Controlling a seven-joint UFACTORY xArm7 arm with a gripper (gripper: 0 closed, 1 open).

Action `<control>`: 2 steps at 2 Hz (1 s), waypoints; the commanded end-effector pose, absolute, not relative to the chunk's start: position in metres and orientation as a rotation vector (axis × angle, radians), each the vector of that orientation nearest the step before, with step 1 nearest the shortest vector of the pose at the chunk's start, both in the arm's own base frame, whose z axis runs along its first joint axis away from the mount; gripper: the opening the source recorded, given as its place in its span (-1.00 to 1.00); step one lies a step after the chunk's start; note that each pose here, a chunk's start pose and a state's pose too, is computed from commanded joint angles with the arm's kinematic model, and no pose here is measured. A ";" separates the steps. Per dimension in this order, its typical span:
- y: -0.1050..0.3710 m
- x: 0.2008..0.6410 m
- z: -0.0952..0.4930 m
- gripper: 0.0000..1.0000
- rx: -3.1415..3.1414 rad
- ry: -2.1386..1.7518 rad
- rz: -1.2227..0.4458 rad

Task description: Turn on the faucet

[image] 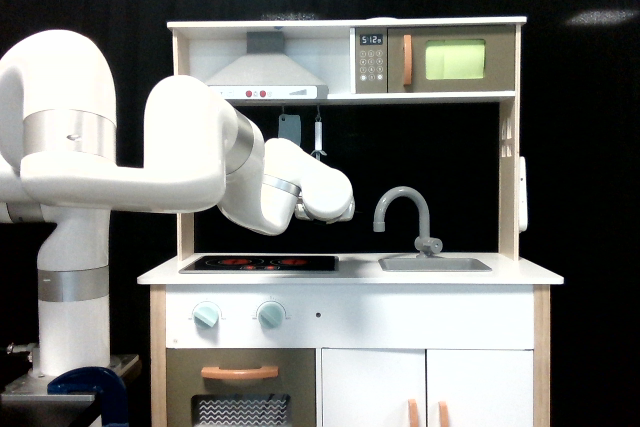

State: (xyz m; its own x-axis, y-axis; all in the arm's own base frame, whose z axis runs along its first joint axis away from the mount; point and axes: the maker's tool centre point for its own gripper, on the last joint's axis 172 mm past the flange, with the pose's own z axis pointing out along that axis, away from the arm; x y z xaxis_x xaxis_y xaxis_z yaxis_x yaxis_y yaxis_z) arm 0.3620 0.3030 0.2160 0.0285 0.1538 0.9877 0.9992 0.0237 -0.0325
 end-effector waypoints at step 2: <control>0.321 0.388 0.204 1.00 -1.316 -1.311 -1.090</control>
State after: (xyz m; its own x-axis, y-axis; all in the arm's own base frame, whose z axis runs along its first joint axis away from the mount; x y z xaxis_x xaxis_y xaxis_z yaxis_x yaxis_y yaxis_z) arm 0.3880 0.3210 0.2040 0.0285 0.1538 0.9877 0.9992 0.0237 -0.0325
